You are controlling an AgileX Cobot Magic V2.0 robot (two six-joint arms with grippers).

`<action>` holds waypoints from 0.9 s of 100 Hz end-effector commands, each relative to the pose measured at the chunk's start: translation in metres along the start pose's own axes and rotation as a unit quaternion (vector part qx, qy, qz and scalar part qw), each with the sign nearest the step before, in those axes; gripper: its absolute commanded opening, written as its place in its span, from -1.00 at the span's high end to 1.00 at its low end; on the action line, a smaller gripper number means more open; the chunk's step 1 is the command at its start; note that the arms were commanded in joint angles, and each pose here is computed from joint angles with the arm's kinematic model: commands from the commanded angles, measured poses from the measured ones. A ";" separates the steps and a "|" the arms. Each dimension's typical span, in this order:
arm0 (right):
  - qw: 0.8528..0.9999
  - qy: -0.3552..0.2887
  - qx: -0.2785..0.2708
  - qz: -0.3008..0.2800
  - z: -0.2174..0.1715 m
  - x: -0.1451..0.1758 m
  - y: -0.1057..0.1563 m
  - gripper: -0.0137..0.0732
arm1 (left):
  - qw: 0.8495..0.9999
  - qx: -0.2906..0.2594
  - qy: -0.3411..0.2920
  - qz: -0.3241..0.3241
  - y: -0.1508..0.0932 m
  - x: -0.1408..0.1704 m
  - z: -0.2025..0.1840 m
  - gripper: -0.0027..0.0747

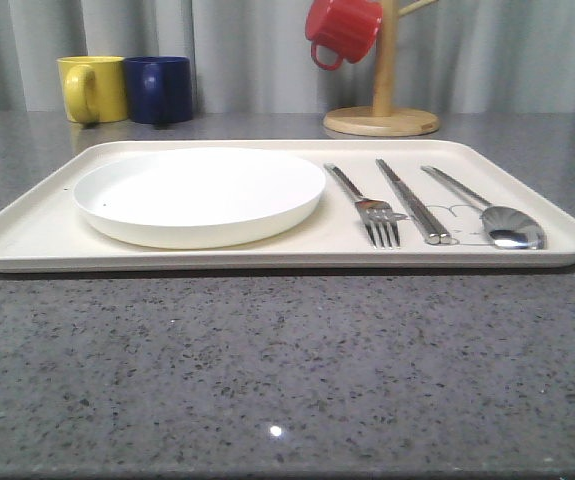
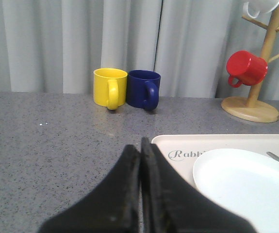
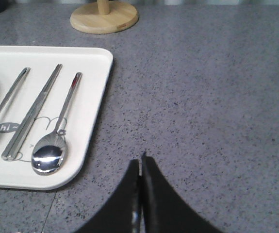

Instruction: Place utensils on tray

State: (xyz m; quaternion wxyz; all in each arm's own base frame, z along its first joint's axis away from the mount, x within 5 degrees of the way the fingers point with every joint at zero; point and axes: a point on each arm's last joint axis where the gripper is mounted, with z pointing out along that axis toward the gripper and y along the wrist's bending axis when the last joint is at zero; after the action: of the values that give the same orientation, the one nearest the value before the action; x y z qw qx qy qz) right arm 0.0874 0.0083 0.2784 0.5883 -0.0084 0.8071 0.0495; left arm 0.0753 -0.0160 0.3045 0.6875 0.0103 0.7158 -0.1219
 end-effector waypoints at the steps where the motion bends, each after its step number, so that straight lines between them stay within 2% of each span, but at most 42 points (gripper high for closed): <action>1: 0.997 -0.076 -0.002 -0.009 -0.008 -0.011 0.000 0.84 | 0.999 -0.010 -0.041 -0.005 0.001 -0.014 -0.001 0.98; 34: 0.985 -0.172 -0.006 0.009 -0.018 0.037 -0.004 0.84 | 0.999 -0.010 -0.041 -0.005 0.001 -0.014 -0.001 0.98; 58: 0.979 -0.204 -0.008 0.012 -0.015 0.069 -0.006 0.84 | 0.999 -0.010 -0.041 -0.005 0.001 -0.014 -0.001 0.98; 90: 0.975 -0.223 -0.011 0.012 -0.011 0.075 -0.006 0.84 | 0.999 -0.010 -0.041 -0.005 0.001 -0.014 -0.001 0.98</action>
State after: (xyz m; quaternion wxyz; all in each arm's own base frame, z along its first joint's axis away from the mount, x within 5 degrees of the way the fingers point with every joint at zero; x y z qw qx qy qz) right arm 0.0567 0.0044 0.1994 0.7095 0.0100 0.7015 0.0665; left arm 0.0753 -0.0160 0.3045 0.6875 0.0103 0.7158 -0.1219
